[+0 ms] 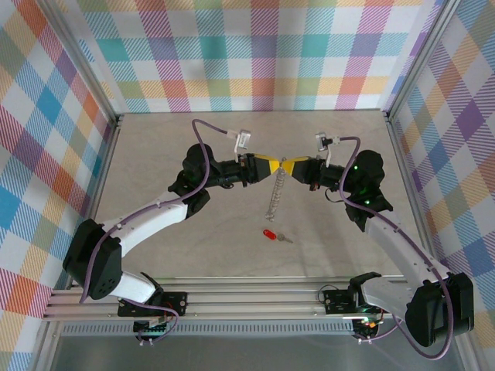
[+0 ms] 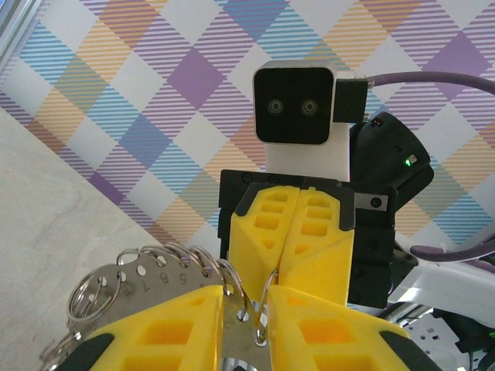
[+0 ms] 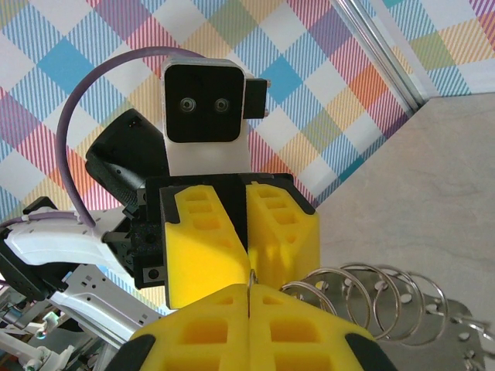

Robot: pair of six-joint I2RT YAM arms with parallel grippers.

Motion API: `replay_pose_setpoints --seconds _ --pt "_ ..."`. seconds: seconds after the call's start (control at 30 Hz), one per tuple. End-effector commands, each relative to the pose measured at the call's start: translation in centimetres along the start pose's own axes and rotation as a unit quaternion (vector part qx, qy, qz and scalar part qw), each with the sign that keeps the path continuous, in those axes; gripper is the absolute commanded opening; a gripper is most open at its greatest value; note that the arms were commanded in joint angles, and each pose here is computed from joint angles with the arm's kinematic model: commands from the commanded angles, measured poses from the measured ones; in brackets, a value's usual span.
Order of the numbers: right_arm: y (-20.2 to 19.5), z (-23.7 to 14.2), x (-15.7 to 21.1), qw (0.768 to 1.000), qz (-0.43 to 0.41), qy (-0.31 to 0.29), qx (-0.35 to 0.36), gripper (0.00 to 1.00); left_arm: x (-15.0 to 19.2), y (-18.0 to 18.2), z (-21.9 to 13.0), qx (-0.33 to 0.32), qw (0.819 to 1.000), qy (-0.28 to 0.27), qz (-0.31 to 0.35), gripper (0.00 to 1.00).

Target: Put the keys on the keyring

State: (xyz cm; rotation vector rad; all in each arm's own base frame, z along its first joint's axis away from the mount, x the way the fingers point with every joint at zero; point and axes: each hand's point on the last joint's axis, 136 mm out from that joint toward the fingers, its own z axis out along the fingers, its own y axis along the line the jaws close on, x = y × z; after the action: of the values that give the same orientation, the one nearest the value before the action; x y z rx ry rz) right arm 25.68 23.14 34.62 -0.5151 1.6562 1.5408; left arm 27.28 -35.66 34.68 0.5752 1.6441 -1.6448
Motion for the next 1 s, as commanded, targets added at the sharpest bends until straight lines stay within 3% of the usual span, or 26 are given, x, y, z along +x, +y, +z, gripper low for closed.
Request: replay_pose_setpoints --seconds 0.0,0.3,0.5,0.6,0.7,0.77,0.83,0.97 --pt "0.4 0.0 -0.2 1.0 -0.021 -0.005 -0.007 0.0 0.1 -1.3 0.2 0.027 0.999 0.001 0.017 0.2" --pt "0.2 0.0 -0.1 1.0 -0.019 -0.005 -0.005 0.0 0.4 -2.0 0.6 0.039 0.999 0.009 0.022 0.13" --pt "0.1 -0.1 0.0 1.0 -0.019 -0.003 -0.001 0.0 0.4 -2.0 0.7 0.037 0.999 0.01 0.023 0.0" --pt "-0.4 -0.3 0.0 1.0 -0.015 -0.006 0.016 0.0 0.4 -1.6 0.5 0.02 0.999 0.009 0.031 0.0" --pt "-0.9 -1.5 -0.4 0.998 -0.014 -0.024 0.057 0.34 0.2 -1.7 -0.1 -0.005 0.998 0.013 0.061 0.0" --pt "-0.9 -2.7 -0.8 0.996 -0.016 -0.042 0.081 0.47 -0.1 -2.2 -0.6 -0.019 0.996 0.017 0.087 0.0" --pt "-0.5 -3.8 -0.9 0.993 -0.018 -0.059 0.099 0.52 -0.3 -2.6 -1.1 -0.029 0.993 0.02 0.117 0.0" --pt "-0.7 -5.1 -0.4 0.987 -0.004 -0.077 0.139 0.53 -0.8 -3.6 -1.7 -0.038 0.985 0.026 0.166 0.0"
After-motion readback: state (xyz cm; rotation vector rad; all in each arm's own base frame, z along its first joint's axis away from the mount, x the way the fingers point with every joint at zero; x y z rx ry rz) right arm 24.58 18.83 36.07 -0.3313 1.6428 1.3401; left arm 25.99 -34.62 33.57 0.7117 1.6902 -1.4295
